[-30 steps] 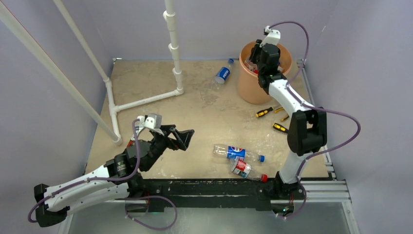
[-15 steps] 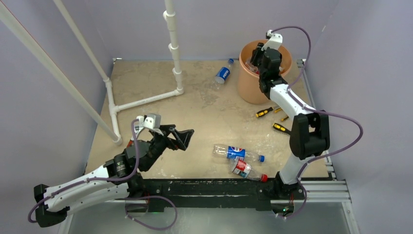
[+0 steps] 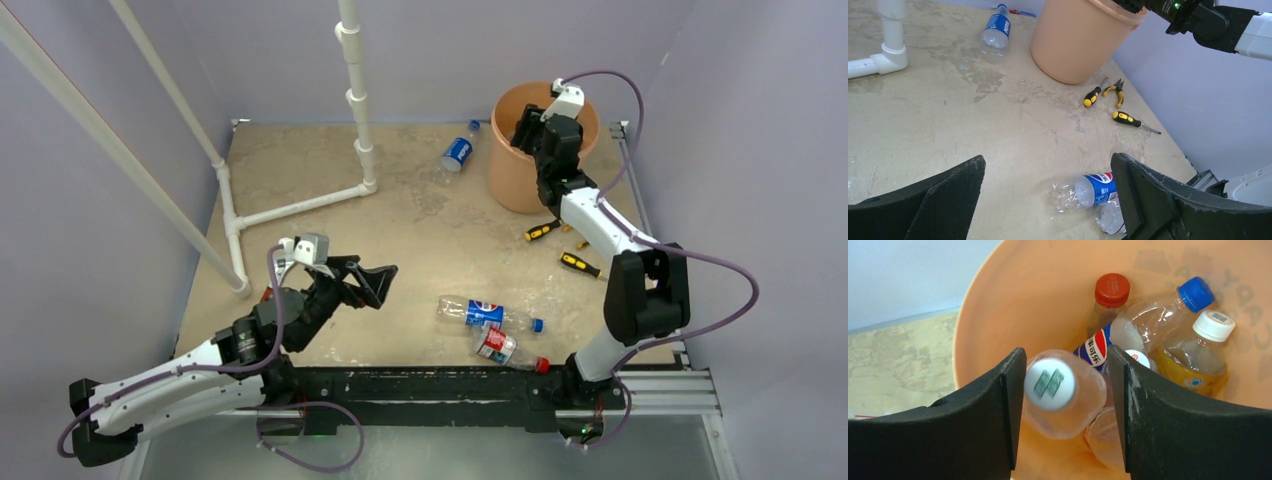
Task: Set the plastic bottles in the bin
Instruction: Place the plastic bottle in the trash bin.
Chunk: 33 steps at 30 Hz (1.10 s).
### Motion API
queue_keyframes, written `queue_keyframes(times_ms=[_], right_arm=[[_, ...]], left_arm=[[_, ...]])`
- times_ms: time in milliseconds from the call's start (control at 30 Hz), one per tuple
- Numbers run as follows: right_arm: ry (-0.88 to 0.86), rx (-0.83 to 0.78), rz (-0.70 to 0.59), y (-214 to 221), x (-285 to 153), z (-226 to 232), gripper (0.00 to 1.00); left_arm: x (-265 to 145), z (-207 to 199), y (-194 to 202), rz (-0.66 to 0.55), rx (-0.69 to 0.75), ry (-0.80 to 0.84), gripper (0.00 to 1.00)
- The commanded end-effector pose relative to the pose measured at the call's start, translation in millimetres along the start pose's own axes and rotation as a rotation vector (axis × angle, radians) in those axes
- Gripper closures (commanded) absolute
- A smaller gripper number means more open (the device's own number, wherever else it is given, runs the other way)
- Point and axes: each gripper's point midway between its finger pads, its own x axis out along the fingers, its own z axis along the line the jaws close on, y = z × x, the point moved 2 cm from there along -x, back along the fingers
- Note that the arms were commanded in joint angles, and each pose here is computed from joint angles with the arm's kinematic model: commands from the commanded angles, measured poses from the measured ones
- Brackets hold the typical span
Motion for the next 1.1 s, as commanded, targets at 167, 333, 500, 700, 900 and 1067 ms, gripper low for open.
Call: queue_keyframes(times_ms=[167,333,500,700,900,1067], right_arm=[[-0.001,0.091,0.001,-10,-23,1,0.14],[-0.019,0.139,-0.081,-59,-39,8,0.04],[-0.026,0.202,-0.197,-115,-74,7,0.01],[-0.151,0.307,-0.251,-154,-147,14,0.01],[-0.48,0.379,-0.08,-86,-222,40,0.08],[-0.684,0.401,0.137,-4,-266,54,0.14]], left_arm=[[-6,-7,-12,-0.015,-0.025,0.035,0.04],[-7,-7,-11,-0.01,-0.032,0.035,0.04],[-6,-7,-9,0.004,-0.035,0.026,0.04],[-3,-6,-4,0.021,-0.047,0.005,0.01],[7,0,18,0.082,-0.091,-0.068,0.0],[16,1,61,0.204,-0.117,-0.084,0.01]])
